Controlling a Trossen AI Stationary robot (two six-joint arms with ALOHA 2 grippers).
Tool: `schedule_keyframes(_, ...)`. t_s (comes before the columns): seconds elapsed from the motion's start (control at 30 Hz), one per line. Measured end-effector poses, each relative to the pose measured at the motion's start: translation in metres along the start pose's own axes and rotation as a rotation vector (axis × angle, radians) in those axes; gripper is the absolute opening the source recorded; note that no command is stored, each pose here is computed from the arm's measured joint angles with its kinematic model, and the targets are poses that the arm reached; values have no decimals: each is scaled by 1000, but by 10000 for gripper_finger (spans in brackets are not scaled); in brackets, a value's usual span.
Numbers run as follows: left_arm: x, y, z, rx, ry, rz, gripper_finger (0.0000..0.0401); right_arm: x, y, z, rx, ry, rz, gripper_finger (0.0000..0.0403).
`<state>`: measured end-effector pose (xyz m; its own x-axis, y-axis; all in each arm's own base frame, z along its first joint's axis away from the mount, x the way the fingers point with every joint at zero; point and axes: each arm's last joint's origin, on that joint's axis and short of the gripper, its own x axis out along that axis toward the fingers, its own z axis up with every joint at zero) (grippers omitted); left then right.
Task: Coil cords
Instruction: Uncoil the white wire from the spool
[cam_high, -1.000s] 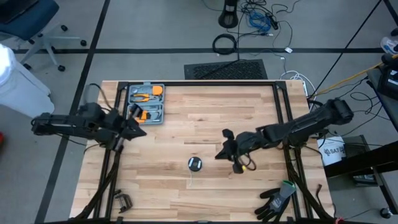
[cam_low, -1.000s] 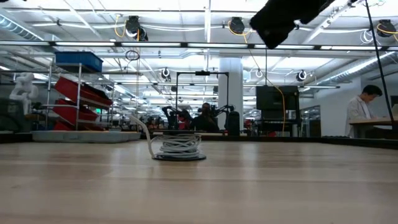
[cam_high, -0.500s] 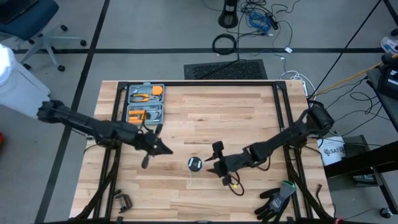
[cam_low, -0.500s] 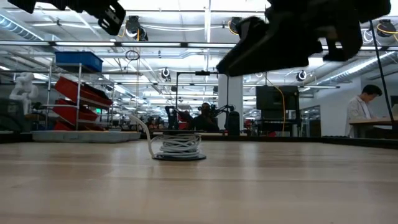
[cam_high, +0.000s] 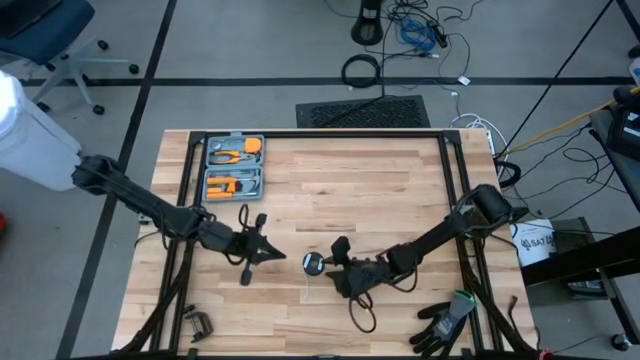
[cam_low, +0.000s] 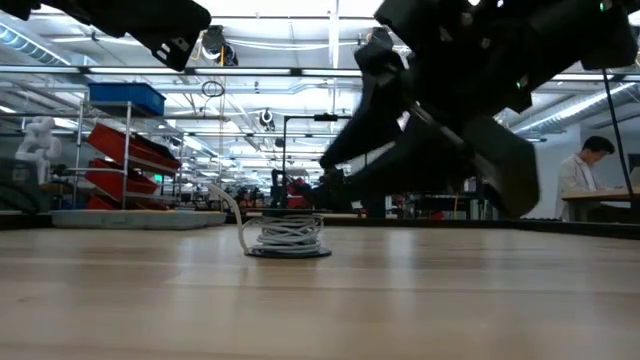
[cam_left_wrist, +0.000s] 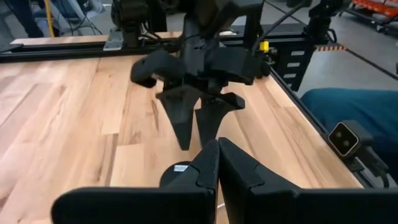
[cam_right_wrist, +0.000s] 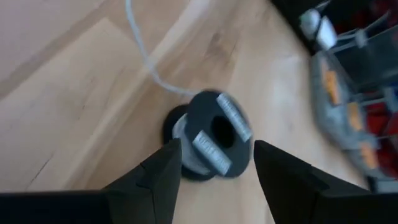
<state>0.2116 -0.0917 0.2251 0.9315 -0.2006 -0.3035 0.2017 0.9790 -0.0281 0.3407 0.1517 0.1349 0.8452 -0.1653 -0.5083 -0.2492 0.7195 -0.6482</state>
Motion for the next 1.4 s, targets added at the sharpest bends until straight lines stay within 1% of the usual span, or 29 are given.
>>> schedule_keyframes(0.07, 2, -3, -3, 7, 10, 4, 15, 3, 3, 5, -53, 6, -12, 188)
schedule_keyframes(0.17, 5, -8, -6, 18, 27, 8, 15, 9, 7, 7, -120, 45, 3, 187)
schedule_keyframes(0.33, 9, -13, -11, 30, 40, 23, 15, 18, 13, 10, -181, 115, 35, 187)
schedule_keyframes(0.47, 11, -16, -14, 38, 50, 31, 15, 19, 16, 10, -250, 153, -11, 187)
schedule_keyframes(0.63, 14, -18, -12, 30, 16, 35, 15, 19, 15, 10, -278, 159, -15, 187)
schedule_keyframes(0.7, 15, -18, -12, 28, 9, 34, 15, 20, 16, 8, -314, 175, -10, 187)
schedule_keyframes(0.8, 17, -18, -11, 24, -6, 35, 15, 22, 18, 4, -372, 221, -50, 184)
schedule_keyframes(1.03, 17, -19, -11, 22, -14, 35, 15, 26, 21, 2, -397, 237, -80, 143)
schedule_keyframes(1.4, 17, -17, -10, 26, -17, 46, 15, 27, 22, 2, -393, 230, -75, 71)
